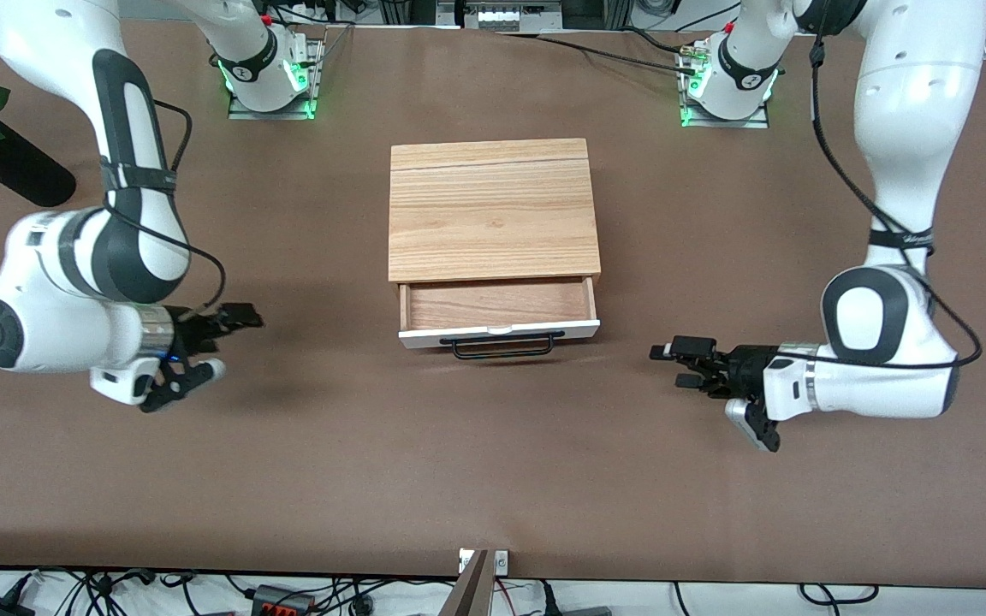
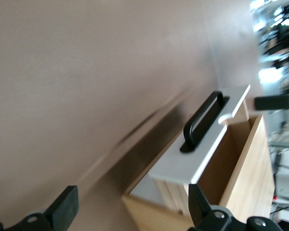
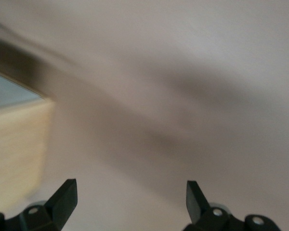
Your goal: Pull top drawer with both arms simultaneously
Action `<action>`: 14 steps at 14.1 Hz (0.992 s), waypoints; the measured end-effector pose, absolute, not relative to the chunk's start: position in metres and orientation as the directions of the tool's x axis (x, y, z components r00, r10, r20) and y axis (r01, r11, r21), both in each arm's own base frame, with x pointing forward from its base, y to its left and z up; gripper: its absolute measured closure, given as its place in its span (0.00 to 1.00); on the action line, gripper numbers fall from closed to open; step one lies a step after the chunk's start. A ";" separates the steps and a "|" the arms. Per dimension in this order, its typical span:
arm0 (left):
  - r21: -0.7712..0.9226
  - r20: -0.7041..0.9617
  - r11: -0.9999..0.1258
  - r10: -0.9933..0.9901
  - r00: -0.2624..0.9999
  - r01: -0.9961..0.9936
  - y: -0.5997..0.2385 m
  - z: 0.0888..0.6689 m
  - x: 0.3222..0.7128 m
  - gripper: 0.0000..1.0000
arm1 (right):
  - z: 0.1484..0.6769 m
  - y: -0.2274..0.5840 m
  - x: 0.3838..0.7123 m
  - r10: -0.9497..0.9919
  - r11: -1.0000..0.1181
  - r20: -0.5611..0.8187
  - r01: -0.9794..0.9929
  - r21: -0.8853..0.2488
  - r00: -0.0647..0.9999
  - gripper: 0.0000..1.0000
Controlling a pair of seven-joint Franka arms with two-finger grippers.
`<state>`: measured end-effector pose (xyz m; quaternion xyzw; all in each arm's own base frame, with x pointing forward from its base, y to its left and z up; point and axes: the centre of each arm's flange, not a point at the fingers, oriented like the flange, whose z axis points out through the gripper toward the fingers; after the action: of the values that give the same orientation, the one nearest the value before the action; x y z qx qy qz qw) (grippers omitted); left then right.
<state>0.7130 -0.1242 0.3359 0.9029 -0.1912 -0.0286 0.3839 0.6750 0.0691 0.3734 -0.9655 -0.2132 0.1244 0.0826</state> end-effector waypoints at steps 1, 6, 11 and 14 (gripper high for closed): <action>0.685 0.082 -0.650 -0.381 0.921 -0.330 -0.117 0.347 0.710 0.00 | 0.394 0.060 0.667 0.412 -0.909 -0.245 0.380 -0.170 0.878 0.00; 0.618 0.021 -0.707 -0.422 0.906 -0.344 -0.074 0.363 0.702 0.00 | 0.518 0.029 0.614 0.354 -0.935 -0.300 0.343 -0.091 0.886 0.00; 0.408 -0.024 -0.832 -0.422 0.906 -0.377 -0.062 0.437 0.682 0.00 | 0.596 0.009 0.571 0.291 -0.956 -0.258 0.289 -0.048 0.921 0.00; 0.260 -0.031 -0.914 -0.332 0.943 -0.313 -0.047 0.506 0.649 0.00 | 0.571 0.013 0.571 0.177 -0.984 -0.218 0.176 -0.021 0.960 0.00</action>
<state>0.6492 -0.0468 0.5062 0.9775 -0.1649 -0.0370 0.1266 0.5709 0.0127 0.5711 -0.9899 -0.0891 0.1103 0.0009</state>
